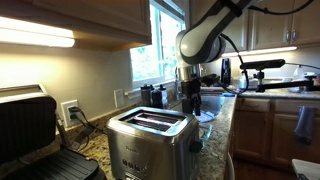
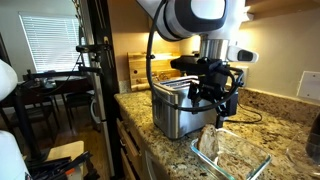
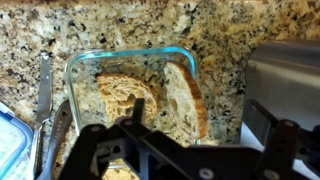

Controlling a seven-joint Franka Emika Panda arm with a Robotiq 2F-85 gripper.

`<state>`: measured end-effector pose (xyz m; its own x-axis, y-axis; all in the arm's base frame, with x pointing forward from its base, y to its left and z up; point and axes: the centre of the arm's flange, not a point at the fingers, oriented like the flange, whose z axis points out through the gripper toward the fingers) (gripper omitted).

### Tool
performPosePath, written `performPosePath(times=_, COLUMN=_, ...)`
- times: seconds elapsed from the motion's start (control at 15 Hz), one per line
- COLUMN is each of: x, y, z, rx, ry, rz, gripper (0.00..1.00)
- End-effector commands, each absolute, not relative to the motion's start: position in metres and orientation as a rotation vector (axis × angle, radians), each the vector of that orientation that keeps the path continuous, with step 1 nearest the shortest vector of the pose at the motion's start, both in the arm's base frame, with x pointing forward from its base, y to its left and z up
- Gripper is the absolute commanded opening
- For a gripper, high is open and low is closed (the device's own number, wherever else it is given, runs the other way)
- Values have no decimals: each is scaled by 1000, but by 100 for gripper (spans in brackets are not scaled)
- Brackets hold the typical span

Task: Put a slice of bread in the toaster

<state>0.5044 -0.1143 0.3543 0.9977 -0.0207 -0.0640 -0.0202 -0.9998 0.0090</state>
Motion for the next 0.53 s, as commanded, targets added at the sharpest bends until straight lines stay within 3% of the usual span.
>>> performPosePath(times=0.0, x=512, y=-119, z=352, rx=3153, ry=-24, rz=-147, gripper=100)
performPosePath(times=0.47, x=519, y=-123, z=342, rx=3153, ry=-30, rz=-197, gripper=100)
